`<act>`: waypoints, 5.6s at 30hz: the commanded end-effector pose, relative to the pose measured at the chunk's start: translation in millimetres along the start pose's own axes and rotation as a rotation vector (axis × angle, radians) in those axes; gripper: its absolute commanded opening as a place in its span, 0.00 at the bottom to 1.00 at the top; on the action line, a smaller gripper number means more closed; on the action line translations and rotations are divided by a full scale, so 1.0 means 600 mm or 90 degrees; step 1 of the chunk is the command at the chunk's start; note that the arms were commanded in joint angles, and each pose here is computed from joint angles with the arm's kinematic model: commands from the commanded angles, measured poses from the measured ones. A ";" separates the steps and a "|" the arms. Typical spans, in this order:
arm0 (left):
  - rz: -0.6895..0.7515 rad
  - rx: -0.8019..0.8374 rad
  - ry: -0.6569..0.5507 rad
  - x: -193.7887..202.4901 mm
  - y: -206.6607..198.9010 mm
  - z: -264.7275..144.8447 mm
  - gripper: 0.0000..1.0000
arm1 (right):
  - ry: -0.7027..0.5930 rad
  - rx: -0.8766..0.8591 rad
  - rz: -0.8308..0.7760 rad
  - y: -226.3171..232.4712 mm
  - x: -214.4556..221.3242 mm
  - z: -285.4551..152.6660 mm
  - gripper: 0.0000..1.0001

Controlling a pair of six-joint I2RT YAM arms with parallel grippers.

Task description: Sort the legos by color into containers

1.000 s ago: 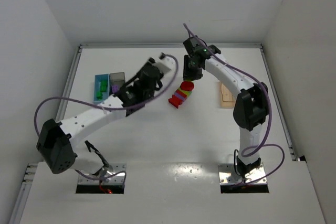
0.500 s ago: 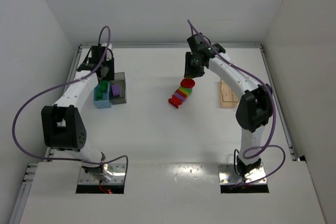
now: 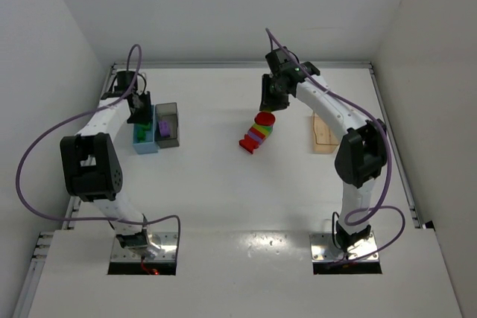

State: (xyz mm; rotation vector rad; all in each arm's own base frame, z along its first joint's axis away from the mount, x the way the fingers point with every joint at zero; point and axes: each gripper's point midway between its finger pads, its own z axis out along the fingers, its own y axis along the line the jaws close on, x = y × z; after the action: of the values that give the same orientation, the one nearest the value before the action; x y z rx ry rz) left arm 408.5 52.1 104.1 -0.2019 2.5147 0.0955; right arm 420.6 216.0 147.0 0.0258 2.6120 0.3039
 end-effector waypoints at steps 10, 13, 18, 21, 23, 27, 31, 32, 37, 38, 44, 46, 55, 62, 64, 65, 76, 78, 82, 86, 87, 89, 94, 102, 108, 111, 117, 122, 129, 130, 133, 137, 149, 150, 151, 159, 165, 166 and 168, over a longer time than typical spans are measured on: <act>0.042 0.046 -0.029 -0.015 -0.014 -0.010 0.73 | -0.001 -0.039 -0.005 0.023 -0.007 0.003 0.00; 0.135 0.088 -0.088 -0.027 -0.047 -0.047 0.72 | 0.011 -0.066 -0.012 0.034 -0.001 0.001 0.00; 0.486 0.265 -0.311 -0.009 -0.179 -0.213 0.72 | 0.068 -0.135 -0.025 0.063 0.026 0.011 0.00; 0.768 0.301 -0.429 0.072 -0.264 -0.271 0.72 | 0.118 -0.176 -0.026 0.085 0.069 0.017 0.00; 0.840 0.282 -0.438 0.127 -0.271 -0.259 0.72 | 0.133 -0.204 -0.025 0.103 0.081 0.014 0.00; 0.973 0.248 -0.567 0.171 -0.311 -0.297 0.72 | 0.150 -0.237 -0.024 0.125 0.089 0.008 0.00; 1.138 0.160 -0.687 0.233 -0.336 -0.278 0.72 | 0.159 -0.254 -0.029 0.138 0.091 0.003 0.00; 1.116 0.106 -0.758 0.212 -0.343 -0.298 0.72 | 0.168 -0.259 -0.028 0.140 0.096 0.000 0.00; 1.141 0.080 -0.826 0.226 -0.386 -0.305 0.73 | 0.184 -0.266 -0.032 0.152 0.114 -0.001 0.00; 1.099 0.055 -0.848 0.206 -0.390 -0.321 0.73 | 0.188 -0.256 -0.031 0.147 0.119 0.004 0.00; 1.080 0.024 -0.911 0.199 -0.433 -0.348 0.73 | 0.209 -0.244 -0.026 0.150 0.142 0.014 0.00; 1.077 0.024 -0.929 0.198 -0.442 -0.360 0.73 | 0.214 -0.238 -0.030 0.153 0.147 0.017 0.00; 1.095 0.022 -0.928 0.206 -0.463 -0.354 0.73 | 0.222 -0.248 -0.048 0.183 0.159 0.010 0.00; 1.129 0.058 -0.914 0.226 -0.472 -0.339 0.73 | 0.200 -0.255 -0.062 0.196 0.153 -0.014 0.00; 1.138 0.066 -0.900 0.229 -0.475 -0.334 0.74 | 0.188 -0.254 -0.070 0.195 0.147 -0.020 0.00; 1.143 0.068 -0.896 0.231 -0.474 -0.331 0.74 | 0.190 -0.256 -0.075 0.200 0.152 -0.021 0.00; 1.170 0.089 -0.844 0.242 -0.477 -0.301 0.75 | 0.180 -0.274 -0.093 0.218 0.159 -0.050 0.00; 1.175 0.087 -0.832 0.240 -0.478 -0.293 0.75 | 0.180 -0.277 -0.098 0.222 0.165 -0.057 0.00; 1.180 0.074 -0.832 0.233 -0.477 -0.285 0.75 | 0.178 -0.282 -0.104 0.228 0.167 -0.065 0.00; 1.169 0.062 -0.831 0.223 -0.480 -0.278 0.75 | 0.186 -0.280 -0.108 0.227 0.180 -0.066 0.00; 1.164 0.060 -0.836 0.221 -0.481 -0.281 0.75 | 0.185 -0.285 -0.114 0.231 0.185 -0.070 0.00; 1.167 0.030 -0.830 0.212 -0.477 -0.273 0.74 | 0.191 -0.281 -0.113 0.227 0.191 -0.066 0.00; 1.154 0.000 -0.826 0.198 -0.475 -0.268 0.60 | 0.201 -0.282 -0.122 0.233 0.206 -0.067 0.00; 1.129 0.000 -0.859 0.198 -0.476 -0.286 0.00 | 0.181 -0.256 -0.118 0.223 0.191 -0.054 0.00; 1.123 0.074 -0.874 0.266 -0.488 -0.326 0.00 | 0.164 -0.241 -0.103 0.227 0.157 -0.036 0.00; 1.130 0.117 -0.870 0.310 -0.486 -0.339 0.00 | 0.155 -0.230 -0.093 0.220 0.137 -0.024 0.00; 1.084 0.161 -0.834 0.345 -0.487 -0.358 0.00 | 0.132 -0.212 -0.090 0.208 0.112 -0.012 0.00; 0.959 0.199 -0.712 0.306 -0.504 -0.361 0.00 | 0.070 -0.163 -0.119 0.179 0.079 -0.016 0.00; 0.529 0.260 -0.482 0.151 -0.507 -0.350 0.07 | -0.146 0.013 -0.171 0.034 -0.031 -0.063 0.00; 0.513 0.253 -0.440 0.146 -0.494 -0.333 0.08 | -0.196 0.029 -0.179 0.023 -0.049 -0.101 0.00; 0.384 0.268 -0.385 0.079 -0.468 -0.317 0.08 | -0.251 0.090 -0.214 -0.033 -0.065 -0.126 0.00; 0.297 0.298 -0.286 0.033 -0.443 -0.278 0.08 | -0.263 0.159 -0.238 -0.110 -0.053 -0.157 0.00; 0.218 0.349 -0.280 -0.063 -0.394 -0.270 0.08 | -0.234 0.218 -0.219 -0.286 -0.033 -0.174 0.00; 0.227 0.357 -0.287 -0.067 -0.398 -0.276 0.10 | -0.229 0.215 -0.217 -0.296 -0.030 -0.169 0.00; 0.228 0.357 -0.293 -0.078 -0.394 -0.275 0.10 | -0.226 0.207 -0.208 -0.313 -0.029 -0.166 0.00; 0.217 0.386 -0.260 -0.072 -0.400 -0.259 0.10 | -0.116 0.129 -0.183 -0.364 0.006 -0.081 0.00; 0.225 0.429 -0.224 -0.063 -0.429 -0.239 0.11 | -0.097 0.157 -0.136 -0.437 0.015 -0.045 0.00; 0.231 0.456 -0.221 -0.062 -0.441 -0.246 0.12 | -0.086 0.159 -0.129 -0.446 0.024 -0.039 0.00; 0.248 0.494 -0.211 -0.054 -0.456 -0.249 0.14 | -0.083 0.175 -0.106 -0.471 0.027 -0.036 0.00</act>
State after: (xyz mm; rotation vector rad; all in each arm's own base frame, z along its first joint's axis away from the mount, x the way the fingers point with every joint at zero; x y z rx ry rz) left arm 395.2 -211.2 211.2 0.5093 2.1329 -0.5001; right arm 394.9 -48.8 92.6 -0.1125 2.5376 -0.1097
